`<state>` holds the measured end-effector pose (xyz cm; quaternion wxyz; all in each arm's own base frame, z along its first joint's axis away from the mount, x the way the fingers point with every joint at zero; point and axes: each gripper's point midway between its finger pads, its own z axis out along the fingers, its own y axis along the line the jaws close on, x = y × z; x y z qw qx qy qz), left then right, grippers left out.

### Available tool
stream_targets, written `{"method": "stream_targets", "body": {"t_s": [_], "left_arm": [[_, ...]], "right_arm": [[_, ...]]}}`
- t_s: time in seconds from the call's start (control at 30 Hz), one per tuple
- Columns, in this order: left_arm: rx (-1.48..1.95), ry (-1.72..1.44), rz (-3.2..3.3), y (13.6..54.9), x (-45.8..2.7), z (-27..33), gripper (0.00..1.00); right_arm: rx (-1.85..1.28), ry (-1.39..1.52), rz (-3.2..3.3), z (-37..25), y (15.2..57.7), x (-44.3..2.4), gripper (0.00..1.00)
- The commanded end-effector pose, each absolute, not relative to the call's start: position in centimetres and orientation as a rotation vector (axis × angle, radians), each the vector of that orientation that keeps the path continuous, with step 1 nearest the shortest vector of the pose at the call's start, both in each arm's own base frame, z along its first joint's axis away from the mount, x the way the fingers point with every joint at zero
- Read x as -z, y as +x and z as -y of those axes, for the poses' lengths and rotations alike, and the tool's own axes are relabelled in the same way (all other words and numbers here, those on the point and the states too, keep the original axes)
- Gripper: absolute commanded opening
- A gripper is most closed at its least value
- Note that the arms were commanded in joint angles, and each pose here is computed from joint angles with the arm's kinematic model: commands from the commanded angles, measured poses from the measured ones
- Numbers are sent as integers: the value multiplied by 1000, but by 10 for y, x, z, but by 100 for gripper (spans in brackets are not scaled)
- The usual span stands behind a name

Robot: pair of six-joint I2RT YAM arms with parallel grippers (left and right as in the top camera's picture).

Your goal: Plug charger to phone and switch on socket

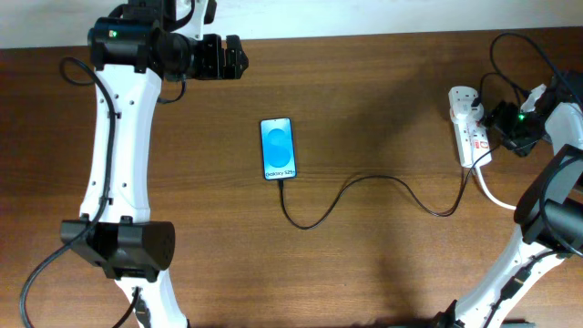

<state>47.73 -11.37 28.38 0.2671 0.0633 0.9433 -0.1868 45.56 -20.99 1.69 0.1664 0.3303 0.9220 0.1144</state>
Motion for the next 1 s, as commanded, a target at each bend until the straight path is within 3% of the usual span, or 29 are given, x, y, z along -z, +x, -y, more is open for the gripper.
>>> {"method": "stream_targets", "body": {"t_s": [0.0, 0.43, 0.97], "left_arm": [[503, 187, -2552, 478, -280, 114, 99], [502, 187, -2552, 478, -280, 114, 99], [502, 187, -2552, 478, -280, 114, 99]], "right_arm": [[-245, 988, -2670, 214, 447, 6, 79], [-216, 986, -2683, 215, 445, 7, 79], [-326, 749, -2708, 182, 465, 3, 78]]}}
